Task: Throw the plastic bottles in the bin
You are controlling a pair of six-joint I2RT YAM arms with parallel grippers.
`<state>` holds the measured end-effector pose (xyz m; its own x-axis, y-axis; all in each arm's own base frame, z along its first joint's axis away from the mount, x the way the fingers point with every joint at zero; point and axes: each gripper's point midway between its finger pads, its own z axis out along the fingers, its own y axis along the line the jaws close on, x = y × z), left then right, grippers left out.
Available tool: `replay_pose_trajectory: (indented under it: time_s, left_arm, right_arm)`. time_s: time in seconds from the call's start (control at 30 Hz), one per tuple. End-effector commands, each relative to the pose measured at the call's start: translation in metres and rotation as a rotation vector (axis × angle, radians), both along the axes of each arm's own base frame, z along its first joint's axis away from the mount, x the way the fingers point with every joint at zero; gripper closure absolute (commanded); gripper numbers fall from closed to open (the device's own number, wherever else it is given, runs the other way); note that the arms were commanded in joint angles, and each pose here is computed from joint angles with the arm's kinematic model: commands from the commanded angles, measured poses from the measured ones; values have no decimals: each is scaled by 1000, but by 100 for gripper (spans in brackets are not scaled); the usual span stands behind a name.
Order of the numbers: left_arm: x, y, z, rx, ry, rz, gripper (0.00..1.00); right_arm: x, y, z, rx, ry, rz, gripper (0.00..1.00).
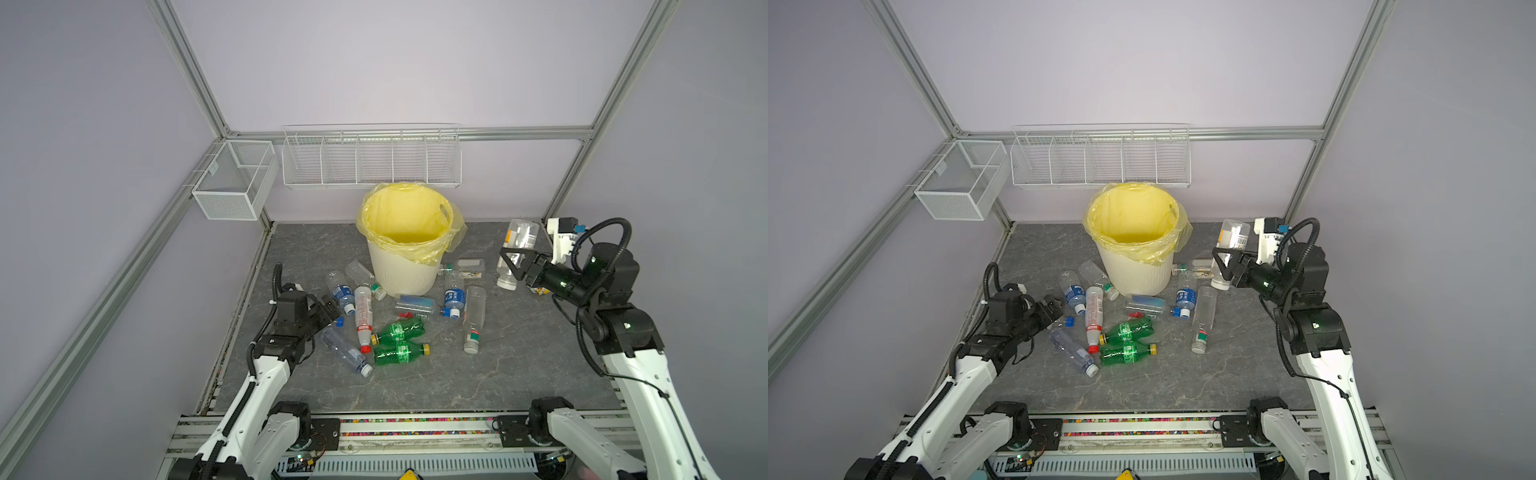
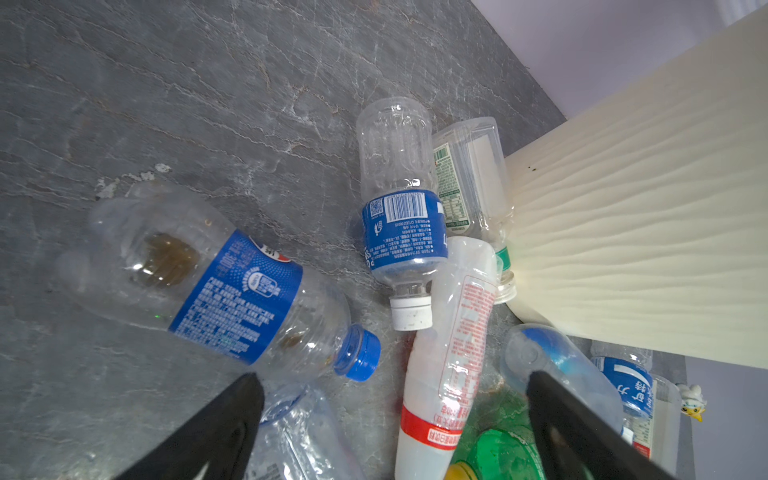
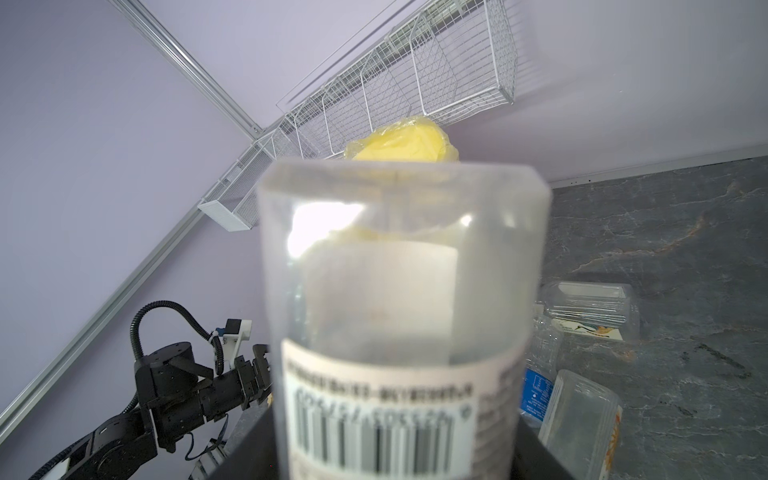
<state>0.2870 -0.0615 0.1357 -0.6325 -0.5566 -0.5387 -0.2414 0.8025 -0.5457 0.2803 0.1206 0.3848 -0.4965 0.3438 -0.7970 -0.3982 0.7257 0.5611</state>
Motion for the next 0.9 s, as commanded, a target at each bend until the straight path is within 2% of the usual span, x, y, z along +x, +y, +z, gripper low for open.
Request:
replay_pose_trajectory:
  time_s: [0.0, 0.3, 0.43, 0.6, 0.7, 0.73, 0.77, 0.8, 0.83, 0.87]
  left_arm:
    - [0, 2, 12, 14, -18, 8, 1]
    - [-10, 8, 10, 41, -28, 16, 1]
    - [-10, 5, 11, 28, -24, 6, 1]
    - [-10, 3, 9, 16, -17, 3, 1]
    - [-10, 3, 8, 12, -10, 8, 1]
    - [-10, 3, 9, 7, -10, 9, 1]
    - [-10, 2, 10, 5, -10, 7, 1]
    - [-10, 2, 10, 1, -8, 7, 1]
    - [-11, 2, 11, -2, -7, 7, 1]
    - [-12, 2, 12, -6, -7, 9, 1]
  right_arm:
    - [-3, 6, 9, 9, -49, 33, 52]
    - [14, 25, 25, 27, -81, 50, 52]
    - [29, 58, 39, -23, -101, 100, 52]
    - [72, 107, 54, -63, -115, 134, 52]
    - [118, 132, 55, -71, -90, 116, 52]
    - [136, 140, 55, -77, -76, 117, 49]
    - [150, 149, 55, -83, -61, 125, 41]
    - [161, 157, 54, -92, -43, 138, 25]
    - [169, 166, 53, -109, -29, 160, 5]
    - [174, 171, 53, -120, -8, 171, 12]
